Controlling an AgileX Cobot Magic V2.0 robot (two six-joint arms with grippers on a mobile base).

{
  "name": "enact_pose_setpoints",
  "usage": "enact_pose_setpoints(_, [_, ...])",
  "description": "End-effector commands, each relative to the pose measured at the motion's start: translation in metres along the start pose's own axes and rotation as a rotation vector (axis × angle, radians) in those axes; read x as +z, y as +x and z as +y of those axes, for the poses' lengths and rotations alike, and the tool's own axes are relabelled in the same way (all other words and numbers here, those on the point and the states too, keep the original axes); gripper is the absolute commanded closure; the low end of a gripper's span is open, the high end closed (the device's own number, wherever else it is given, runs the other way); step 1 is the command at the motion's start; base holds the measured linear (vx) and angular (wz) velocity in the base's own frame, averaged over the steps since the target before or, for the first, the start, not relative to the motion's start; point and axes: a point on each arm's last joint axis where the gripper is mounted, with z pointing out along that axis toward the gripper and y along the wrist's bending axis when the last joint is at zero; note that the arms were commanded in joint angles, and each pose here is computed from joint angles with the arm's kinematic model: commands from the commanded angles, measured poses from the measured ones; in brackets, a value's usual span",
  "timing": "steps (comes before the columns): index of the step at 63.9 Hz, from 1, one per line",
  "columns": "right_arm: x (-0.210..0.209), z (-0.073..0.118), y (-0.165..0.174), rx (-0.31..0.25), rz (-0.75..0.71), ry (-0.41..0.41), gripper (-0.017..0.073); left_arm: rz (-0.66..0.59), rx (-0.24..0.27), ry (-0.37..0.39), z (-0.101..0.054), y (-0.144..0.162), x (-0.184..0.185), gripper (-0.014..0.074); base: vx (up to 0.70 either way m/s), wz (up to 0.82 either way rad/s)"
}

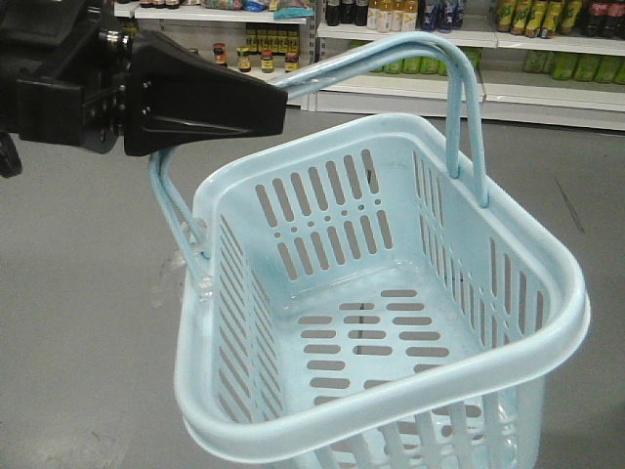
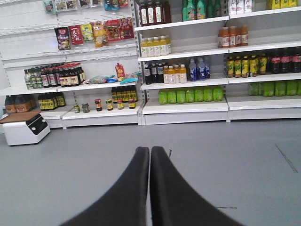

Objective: Pick three apples into basket with both arms
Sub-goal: 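Carry the basket in the left gripper while driving toward another fruit table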

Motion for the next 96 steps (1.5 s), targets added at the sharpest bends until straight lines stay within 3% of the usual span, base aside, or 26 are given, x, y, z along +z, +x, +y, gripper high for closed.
enact_pose_setpoints(1, [-0.0005,0.0003,-0.0023,-0.020,-0.065,-0.005,0.0564,0.043,0.044,0.097,-0.0259,-0.0033,-0.0069,0.0601,0.22,-0.17])
enact_pose_setpoints(96, [-0.0005,0.0003,-0.0023,-0.020,-0.065,-0.005,0.0564,0.043,0.044,0.097,-0.0259,-0.0033,-0.0069,0.0600,0.20,-0.25])
